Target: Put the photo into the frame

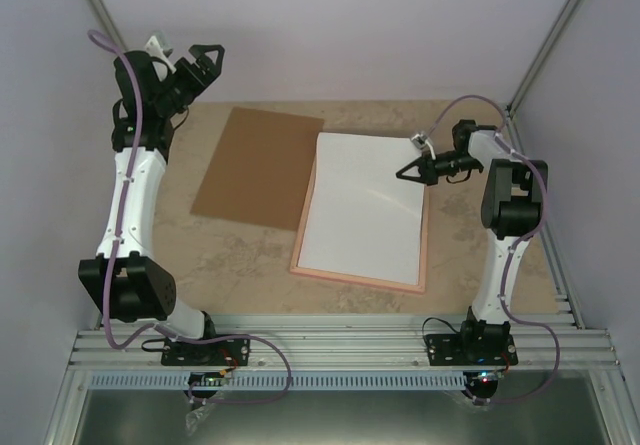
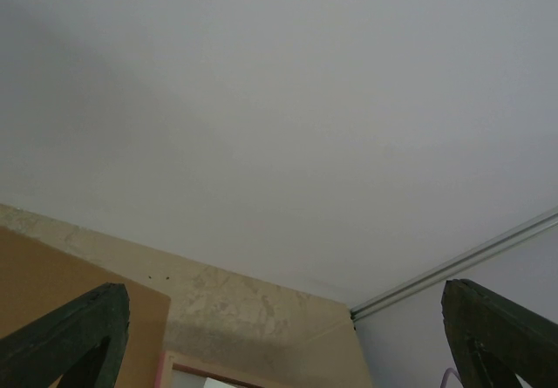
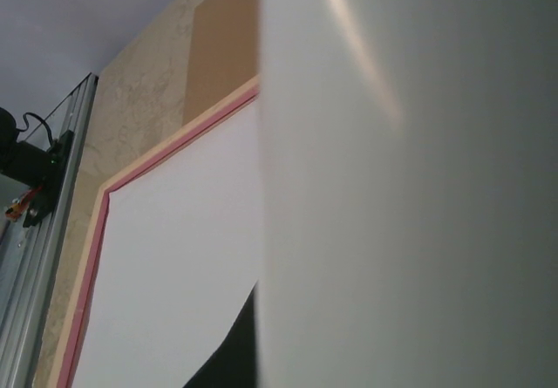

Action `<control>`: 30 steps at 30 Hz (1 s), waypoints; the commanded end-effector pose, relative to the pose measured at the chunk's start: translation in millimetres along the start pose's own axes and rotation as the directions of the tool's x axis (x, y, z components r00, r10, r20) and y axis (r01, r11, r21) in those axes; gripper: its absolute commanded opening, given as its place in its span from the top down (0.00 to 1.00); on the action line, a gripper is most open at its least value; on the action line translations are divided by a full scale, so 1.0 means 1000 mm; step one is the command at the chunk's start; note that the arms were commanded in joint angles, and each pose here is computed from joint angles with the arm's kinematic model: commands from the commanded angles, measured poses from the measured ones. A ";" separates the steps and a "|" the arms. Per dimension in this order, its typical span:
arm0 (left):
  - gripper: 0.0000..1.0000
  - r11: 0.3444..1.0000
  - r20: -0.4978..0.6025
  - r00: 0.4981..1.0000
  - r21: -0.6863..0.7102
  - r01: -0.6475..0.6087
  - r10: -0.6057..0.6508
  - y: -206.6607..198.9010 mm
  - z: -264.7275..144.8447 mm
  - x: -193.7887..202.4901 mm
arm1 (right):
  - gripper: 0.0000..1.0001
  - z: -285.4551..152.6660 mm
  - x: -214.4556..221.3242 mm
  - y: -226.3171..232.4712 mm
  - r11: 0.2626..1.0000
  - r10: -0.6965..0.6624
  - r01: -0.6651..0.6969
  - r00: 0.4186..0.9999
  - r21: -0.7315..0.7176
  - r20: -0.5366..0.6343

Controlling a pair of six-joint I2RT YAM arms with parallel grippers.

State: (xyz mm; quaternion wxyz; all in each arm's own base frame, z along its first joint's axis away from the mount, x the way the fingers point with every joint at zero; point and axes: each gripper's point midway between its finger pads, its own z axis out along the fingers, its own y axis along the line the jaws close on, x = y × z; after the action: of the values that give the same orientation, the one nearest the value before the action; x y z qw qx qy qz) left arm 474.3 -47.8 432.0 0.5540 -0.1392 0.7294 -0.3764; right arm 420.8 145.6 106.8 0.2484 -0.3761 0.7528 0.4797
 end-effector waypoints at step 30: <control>0.01 0.981 -0.061 0.988 -0.121 -0.151 0.144 0.036 -0.004 0.032 | 0.26 -0.085 0.006 -0.052 0.766 0.091 0.077 0.970 0.638 -0.226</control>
State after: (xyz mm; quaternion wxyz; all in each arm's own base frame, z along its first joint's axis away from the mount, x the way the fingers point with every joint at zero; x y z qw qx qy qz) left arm 476.5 -41.6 386.8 0.5434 -0.1301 0.7659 -0.3181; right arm 445.4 80.4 99.1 0.2502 -0.3371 0.8868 0.1935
